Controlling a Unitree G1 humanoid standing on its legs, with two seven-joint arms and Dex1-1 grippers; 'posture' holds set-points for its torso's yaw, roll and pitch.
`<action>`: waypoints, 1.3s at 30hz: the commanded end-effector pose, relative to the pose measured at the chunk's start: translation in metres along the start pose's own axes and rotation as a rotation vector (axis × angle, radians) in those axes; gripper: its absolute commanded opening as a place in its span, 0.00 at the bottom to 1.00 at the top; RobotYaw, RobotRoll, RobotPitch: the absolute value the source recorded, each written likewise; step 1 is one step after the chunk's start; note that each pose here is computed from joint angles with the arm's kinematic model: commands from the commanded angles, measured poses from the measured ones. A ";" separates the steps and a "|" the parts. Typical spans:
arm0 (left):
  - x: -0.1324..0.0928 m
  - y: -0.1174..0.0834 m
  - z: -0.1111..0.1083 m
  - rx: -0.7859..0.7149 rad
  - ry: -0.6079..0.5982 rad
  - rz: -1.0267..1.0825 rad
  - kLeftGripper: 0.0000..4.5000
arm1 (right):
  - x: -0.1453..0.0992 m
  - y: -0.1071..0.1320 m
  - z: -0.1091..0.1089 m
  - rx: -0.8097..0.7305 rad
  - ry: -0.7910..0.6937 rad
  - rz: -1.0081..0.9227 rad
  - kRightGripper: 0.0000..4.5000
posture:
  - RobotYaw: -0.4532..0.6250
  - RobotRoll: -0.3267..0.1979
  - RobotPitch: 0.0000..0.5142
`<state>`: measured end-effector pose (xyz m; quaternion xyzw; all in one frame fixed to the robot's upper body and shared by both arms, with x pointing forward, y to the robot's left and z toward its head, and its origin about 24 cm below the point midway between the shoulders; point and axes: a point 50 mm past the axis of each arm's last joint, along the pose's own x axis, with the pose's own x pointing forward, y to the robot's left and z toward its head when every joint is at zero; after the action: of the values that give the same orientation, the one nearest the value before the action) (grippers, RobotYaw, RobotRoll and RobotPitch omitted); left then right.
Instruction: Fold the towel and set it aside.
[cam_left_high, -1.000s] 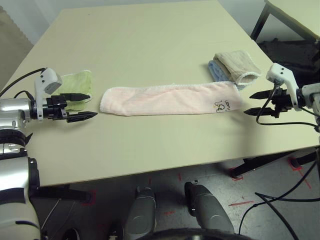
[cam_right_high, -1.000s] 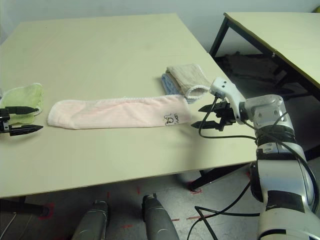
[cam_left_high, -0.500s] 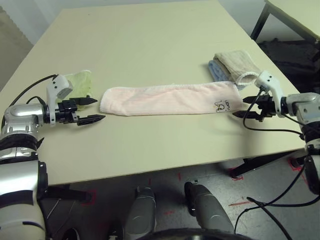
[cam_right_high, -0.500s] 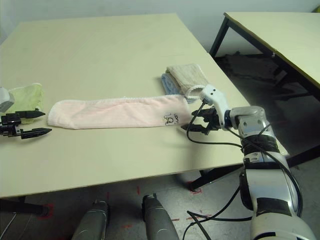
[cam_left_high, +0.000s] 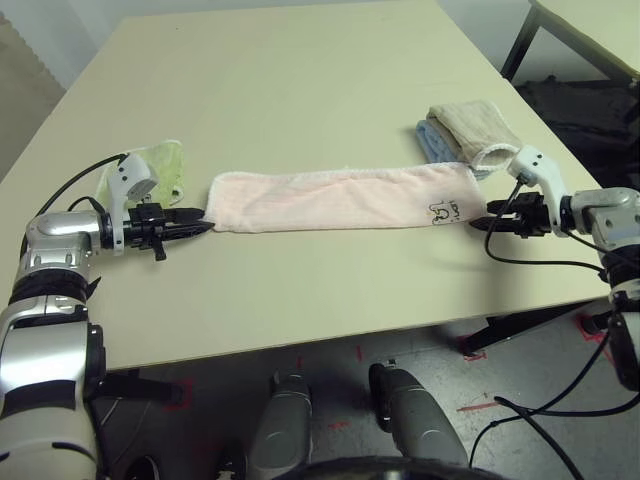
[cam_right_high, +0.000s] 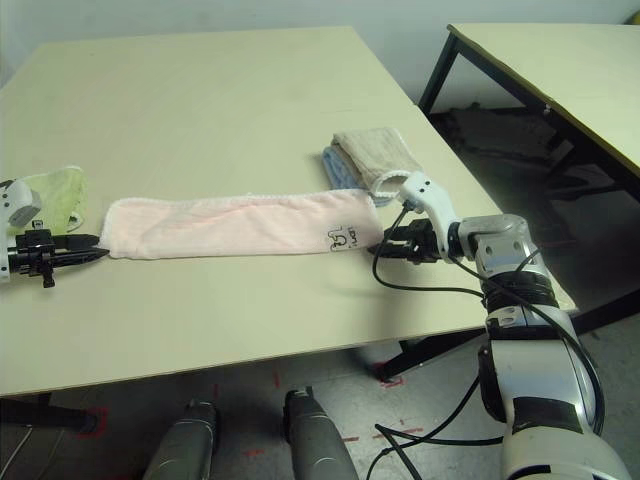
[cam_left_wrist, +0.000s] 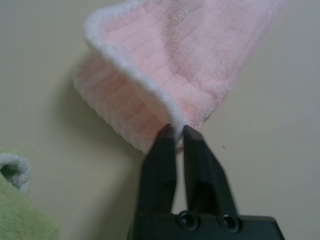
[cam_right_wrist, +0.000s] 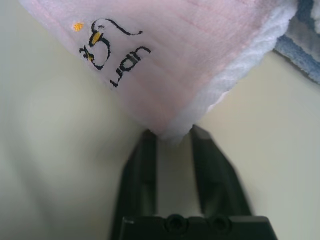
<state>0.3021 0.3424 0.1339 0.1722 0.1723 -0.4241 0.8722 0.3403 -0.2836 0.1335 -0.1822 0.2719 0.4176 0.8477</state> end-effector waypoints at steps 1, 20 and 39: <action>-0.002 -0.002 -0.005 -0.015 0.029 -0.014 0.00 | -0.003 0.001 0.001 -0.006 -0.017 0.007 0.03 | 0.43 0.62 0.35; -0.032 -0.012 -0.017 -0.064 0.072 -0.104 0.00 | -0.034 0.023 -0.007 -0.078 0.055 0.196 0.01 | 0.44 0.62 0.32; -0.059 -0.035 -0.033 -0.168 0.159 -0.164 0.00 | -0.044 0.047 -0.023 -0.037 0.118 0.347 0.01 | 0.45 0.62 0.32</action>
<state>0.2396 0.3747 0.1267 0.1209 0.2731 -0.4640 0.8340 0.2770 -0.2933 0.1381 -0.1712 0.3320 0.5493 0.7475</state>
